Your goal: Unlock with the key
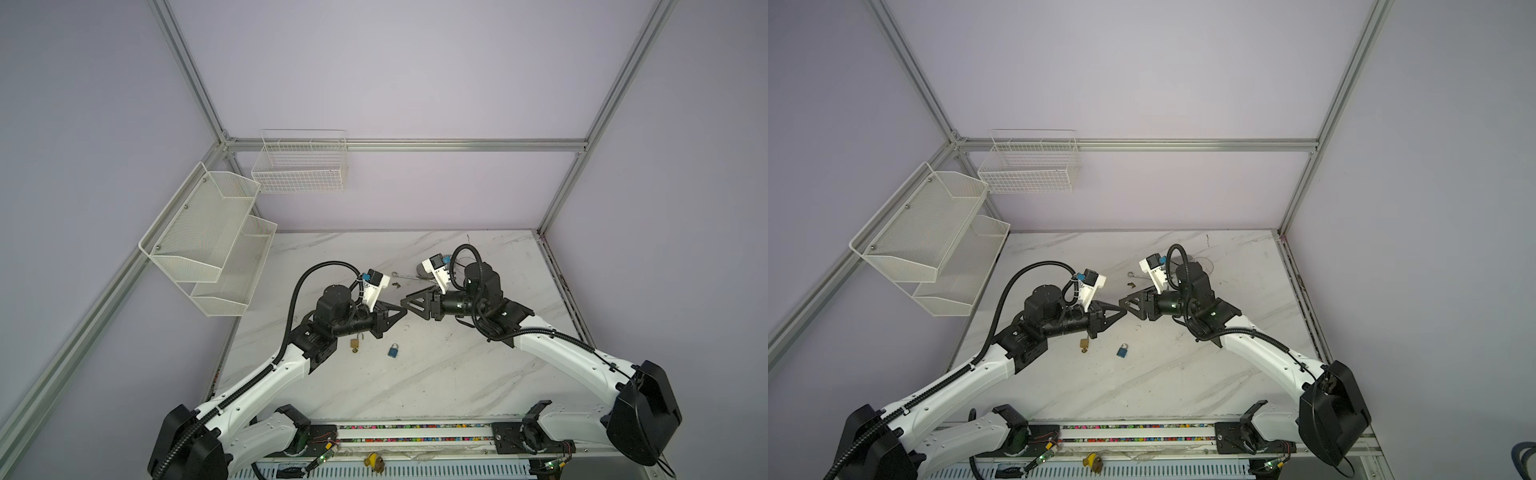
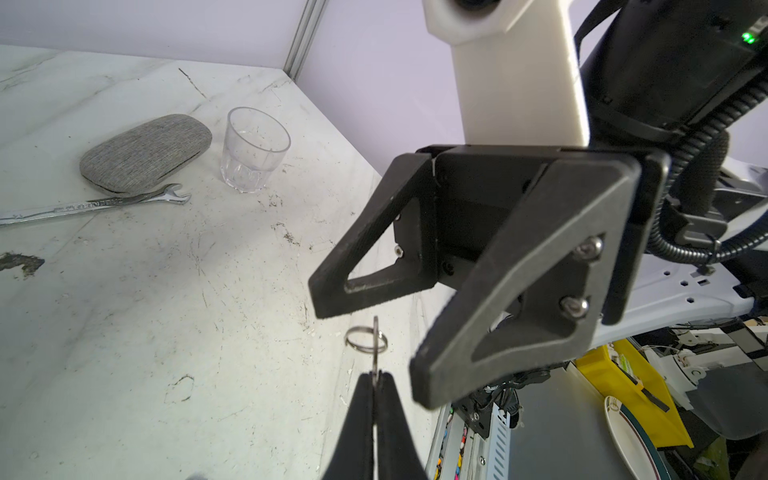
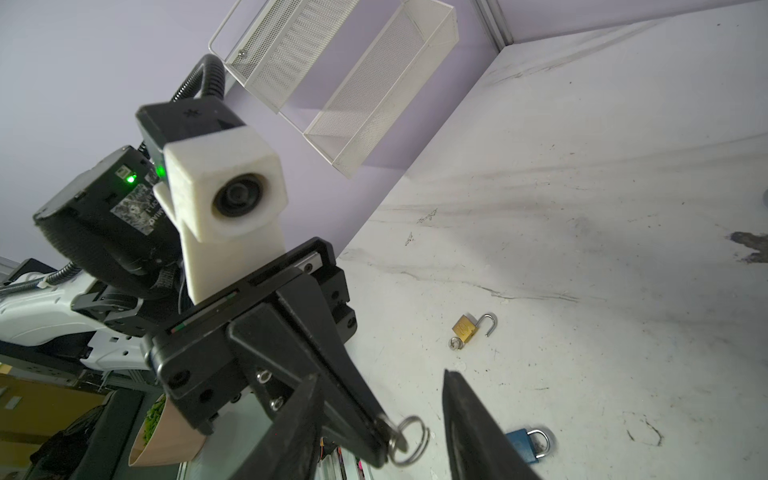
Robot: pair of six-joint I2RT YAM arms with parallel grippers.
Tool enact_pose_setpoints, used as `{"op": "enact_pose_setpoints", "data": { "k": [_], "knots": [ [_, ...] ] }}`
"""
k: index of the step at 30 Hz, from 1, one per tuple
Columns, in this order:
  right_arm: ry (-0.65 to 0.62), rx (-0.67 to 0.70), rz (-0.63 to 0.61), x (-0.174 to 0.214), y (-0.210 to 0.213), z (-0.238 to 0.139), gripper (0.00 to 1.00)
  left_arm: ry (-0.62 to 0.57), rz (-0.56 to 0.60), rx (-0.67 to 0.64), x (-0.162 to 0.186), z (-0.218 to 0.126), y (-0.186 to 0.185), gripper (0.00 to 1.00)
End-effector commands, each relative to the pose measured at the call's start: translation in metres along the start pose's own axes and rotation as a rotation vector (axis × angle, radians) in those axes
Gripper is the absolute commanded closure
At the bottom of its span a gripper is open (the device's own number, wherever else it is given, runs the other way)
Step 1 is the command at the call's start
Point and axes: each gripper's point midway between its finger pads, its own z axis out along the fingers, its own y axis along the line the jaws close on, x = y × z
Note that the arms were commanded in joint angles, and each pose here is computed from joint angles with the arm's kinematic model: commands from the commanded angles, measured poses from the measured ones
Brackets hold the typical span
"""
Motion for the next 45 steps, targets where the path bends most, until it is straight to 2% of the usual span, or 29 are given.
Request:
{"op": "enact_pose_setpoints", "data": {
  "k": [1,16,22,32,37,40,45],
  "knots": [
    [-0.010,-0.054,-0.022,-0.003,0.006,-0.004,0.52,-0.120,0.112,0.109,-0.055,-0.008,-0.038,1.00],
    [-0.033,-0.092,-0.003,-0.009,0.004,-0.015,0.70,-0.128,0.104,0.107,-0.061,-0.007,-0.039,1.00],
    [-0.033,-0.099,0.002,-0.008,0.003,-0.016,0.83,-0.133,0.098,0.106,-0.065,-0.005,-0.038,1.00],
    [-0.045,-0.096,0.014,-0.011,0.001,-0.018,0.99,-0.142,0.077,0.085,-0.072,-0.002,-0.033,1.00],
    [-0.065,-0.083,0.017,-0.016,0.000,-0.021,1.00,-0.149,0.057,0.067,-0.074,-0.004,-0.029,1.00],
    [-0.086,-0.071,0.016,-0.021,0.001,-0.024,1.00,-0.155,0.046,0.058,-0.074,-0.006,-0.026,0.91],
    [-0.149,-0.020,0.044,-0.034,-0.001,-0.030,1.00,-0.195,0.005,0.028,-0.072,-0.018,-0.020,0.59]
  ]
}}
